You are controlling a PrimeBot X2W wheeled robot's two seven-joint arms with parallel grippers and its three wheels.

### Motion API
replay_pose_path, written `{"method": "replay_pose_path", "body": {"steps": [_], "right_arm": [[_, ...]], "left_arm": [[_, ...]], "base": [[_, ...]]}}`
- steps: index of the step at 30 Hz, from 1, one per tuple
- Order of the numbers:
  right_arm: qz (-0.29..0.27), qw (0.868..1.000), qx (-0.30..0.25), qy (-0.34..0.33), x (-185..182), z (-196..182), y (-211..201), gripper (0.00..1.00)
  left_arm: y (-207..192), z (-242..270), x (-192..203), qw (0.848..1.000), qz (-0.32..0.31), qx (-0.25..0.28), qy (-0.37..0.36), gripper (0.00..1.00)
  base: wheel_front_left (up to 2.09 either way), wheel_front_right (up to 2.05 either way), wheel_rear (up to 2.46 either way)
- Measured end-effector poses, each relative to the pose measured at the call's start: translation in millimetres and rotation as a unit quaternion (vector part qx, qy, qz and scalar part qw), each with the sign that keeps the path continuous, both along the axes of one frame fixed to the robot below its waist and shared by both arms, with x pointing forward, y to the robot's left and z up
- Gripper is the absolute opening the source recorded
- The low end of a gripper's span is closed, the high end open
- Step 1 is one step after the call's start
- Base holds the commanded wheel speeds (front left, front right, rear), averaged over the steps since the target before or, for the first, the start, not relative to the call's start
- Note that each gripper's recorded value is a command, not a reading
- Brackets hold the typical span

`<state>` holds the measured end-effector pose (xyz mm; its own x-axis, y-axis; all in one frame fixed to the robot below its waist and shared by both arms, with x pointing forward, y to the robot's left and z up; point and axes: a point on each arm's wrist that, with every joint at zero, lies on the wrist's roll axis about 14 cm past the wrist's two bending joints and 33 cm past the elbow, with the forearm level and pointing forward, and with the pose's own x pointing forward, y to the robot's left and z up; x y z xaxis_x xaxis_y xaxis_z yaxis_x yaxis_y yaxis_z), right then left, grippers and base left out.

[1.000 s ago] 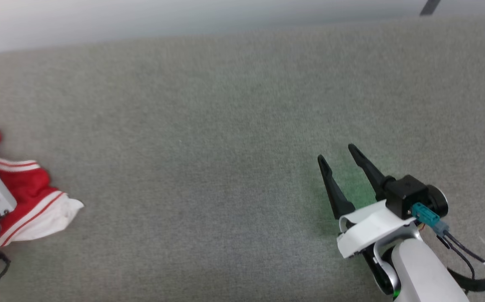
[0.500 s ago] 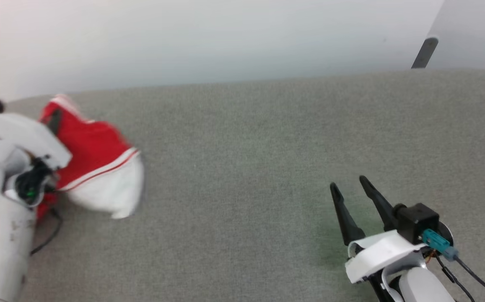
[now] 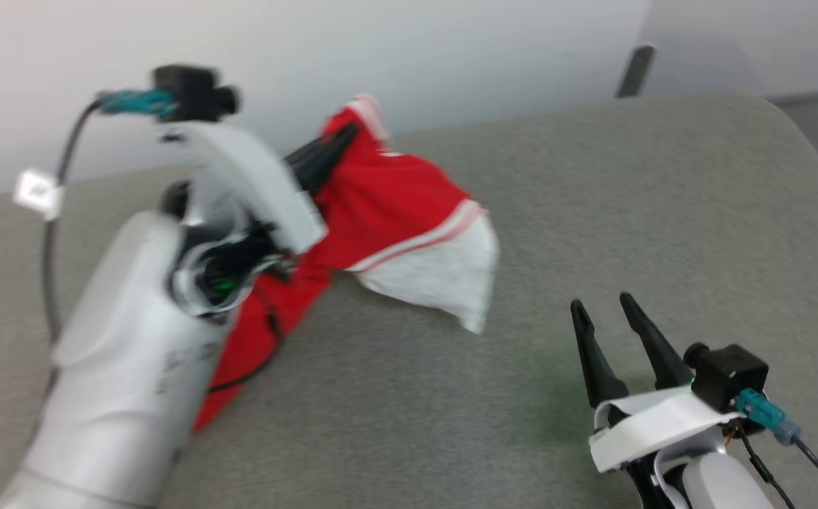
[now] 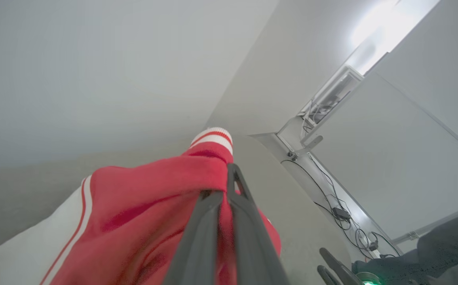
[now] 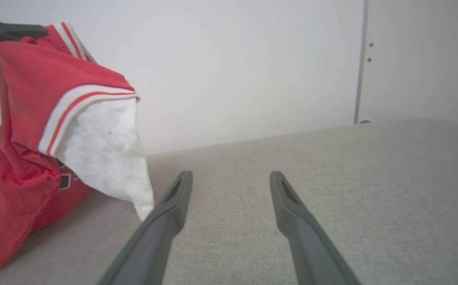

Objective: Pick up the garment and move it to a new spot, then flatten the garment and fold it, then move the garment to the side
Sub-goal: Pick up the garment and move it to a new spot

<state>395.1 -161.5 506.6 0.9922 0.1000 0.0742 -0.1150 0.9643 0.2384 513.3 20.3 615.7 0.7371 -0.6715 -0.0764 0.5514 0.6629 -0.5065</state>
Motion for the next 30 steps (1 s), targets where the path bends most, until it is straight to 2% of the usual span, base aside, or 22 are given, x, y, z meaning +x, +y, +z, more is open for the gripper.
{"method": "replay_pose_path", "body": {"steps": [5,7,14,22,24,28,30], "right_arm": [[-0.031,0.999,0.017,-0.011,-0.1,8.7,-21.4,1.0],[-0.057,0.998,0.024,-0.008,-3.8,7.2,-38.9,1.0],[-0.112,0.993,0.041,0.005,-19.1,-0.3,-73.3,1.0],[-0.194,0.98,0.049,0.024,-46.5,-11.3,-120.2,1.0],[-0.209,0.976,0.051,0.036,-52.4,-18.9,-127.4,1.0],[-0.224,0.972,0.048,0.05,-56.2,-26.5,-134.7,1.0],[-0.229,0.971,0.048,0.057,-58.0,-30.7,-136.6,1.0]], "left_arm": [[-80.3,5.0,-9.1,0.996,-0.09,-0.007,0.0,0.0],[-119.1,-8.3,-11.8,0.992,-0.128,0.001,0.017,0.0],[-155.0,-50.9,11.0,0.989,-0.135,0.044,0.031,0.0],[-161.2,-131.0,52.0,0.984,-0.105,0.128,0.06,0.0],[-161.1,-157.1,52.9,0.978,-0.113,0.159,0.077,0.0],[-159.5,-217.1,32.7,0.948,-0.162,0.242,0.129,0.0],[-163.0,-228.7,26.6,0.936,-0.187,0.268,0.132,0.0]], "base": [[0.0,0.0,0.0],[0.0,0.0,0.0],[0.0,0.0,0.0],[0.0,0.0,0.0],[0.0,0.0,0.0],[0.0,0.0,0.0],[0.0,0.0,0.0]]}}
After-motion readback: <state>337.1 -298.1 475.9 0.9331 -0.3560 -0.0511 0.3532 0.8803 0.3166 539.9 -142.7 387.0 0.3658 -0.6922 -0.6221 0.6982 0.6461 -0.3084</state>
